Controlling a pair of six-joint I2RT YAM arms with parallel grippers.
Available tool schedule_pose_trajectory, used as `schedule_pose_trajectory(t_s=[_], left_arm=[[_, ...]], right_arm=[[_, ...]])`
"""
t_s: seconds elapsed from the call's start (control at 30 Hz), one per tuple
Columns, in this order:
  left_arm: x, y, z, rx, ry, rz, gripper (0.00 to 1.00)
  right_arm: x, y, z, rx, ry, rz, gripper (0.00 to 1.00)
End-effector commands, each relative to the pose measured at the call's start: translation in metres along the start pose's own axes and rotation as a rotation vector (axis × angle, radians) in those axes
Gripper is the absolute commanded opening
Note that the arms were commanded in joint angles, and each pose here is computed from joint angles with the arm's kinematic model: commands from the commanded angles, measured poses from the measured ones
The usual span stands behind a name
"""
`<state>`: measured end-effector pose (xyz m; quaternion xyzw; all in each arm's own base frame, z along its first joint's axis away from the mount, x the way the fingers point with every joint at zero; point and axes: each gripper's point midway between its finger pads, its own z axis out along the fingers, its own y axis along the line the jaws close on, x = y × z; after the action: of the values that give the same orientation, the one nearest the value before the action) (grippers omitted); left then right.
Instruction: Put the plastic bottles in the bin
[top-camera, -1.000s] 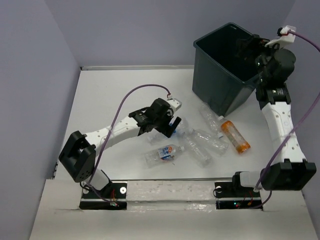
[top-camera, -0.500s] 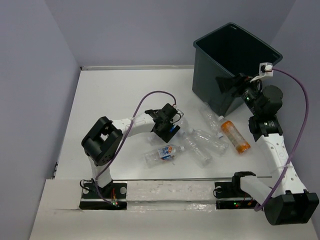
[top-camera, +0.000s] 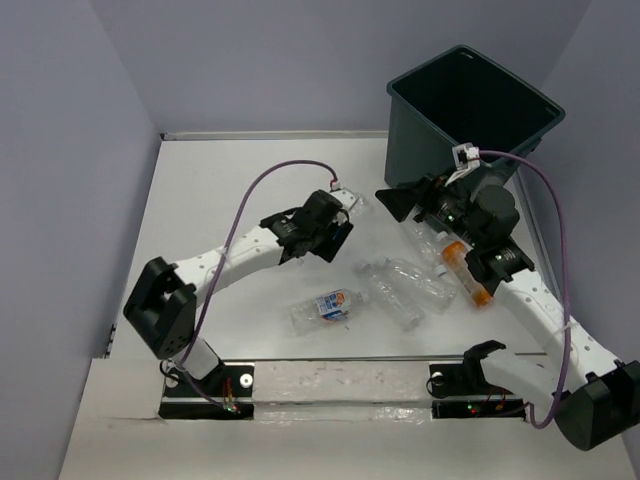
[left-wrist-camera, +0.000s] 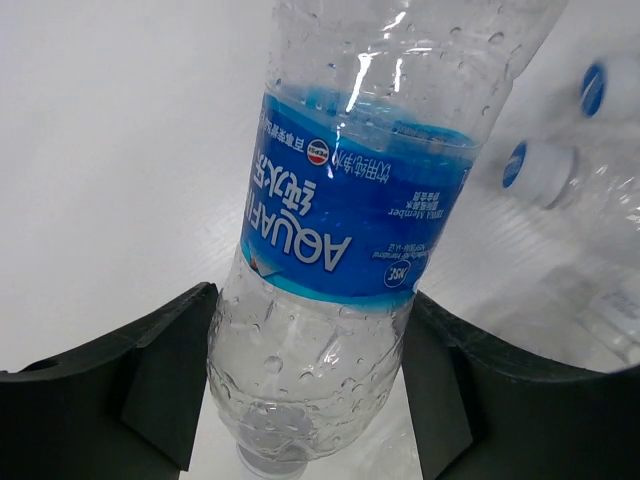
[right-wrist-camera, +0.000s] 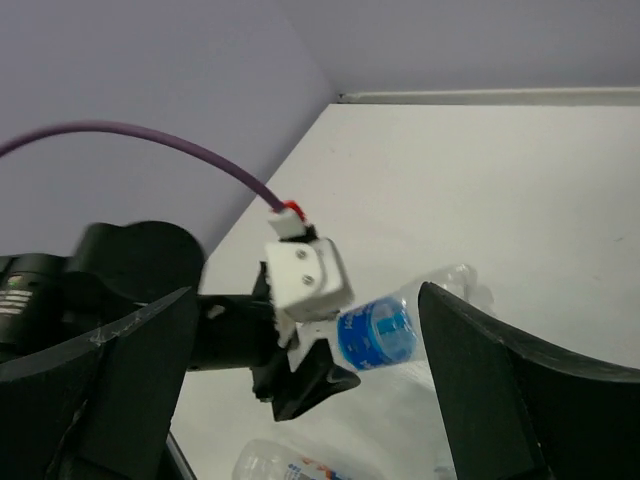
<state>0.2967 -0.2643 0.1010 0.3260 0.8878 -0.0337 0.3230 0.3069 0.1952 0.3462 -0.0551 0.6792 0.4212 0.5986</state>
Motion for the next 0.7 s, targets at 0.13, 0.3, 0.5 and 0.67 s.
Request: schedule_pose_trajectory(t_s=[0.13,0.3,0.5,0.67], left_arm=[[-0.068,0.007,-0.088,0.098,-0.436,-0.221,0.62],[-0.075,-0.009,-0.114,0.221,-0.521,-0.235,0.62],[-0.079,-0.024,-0.124,0.312,-0.539,-0.208,0.62],[-0.082,-0.036,-0.134,0.386,-0.561,-0.186,0.64]], right_arm=[[0.011,0.016,0.018,-0.110,-0.041,0.154,0.98],[0.021,0.038,0.029,-0.216,0.017,0.172,0.99],[0.041,0.057,0.044,-0.294,0.115,0.165,1.00],[0.045,0.054,0.058,-0.292,0.119,0.160,0.94]])
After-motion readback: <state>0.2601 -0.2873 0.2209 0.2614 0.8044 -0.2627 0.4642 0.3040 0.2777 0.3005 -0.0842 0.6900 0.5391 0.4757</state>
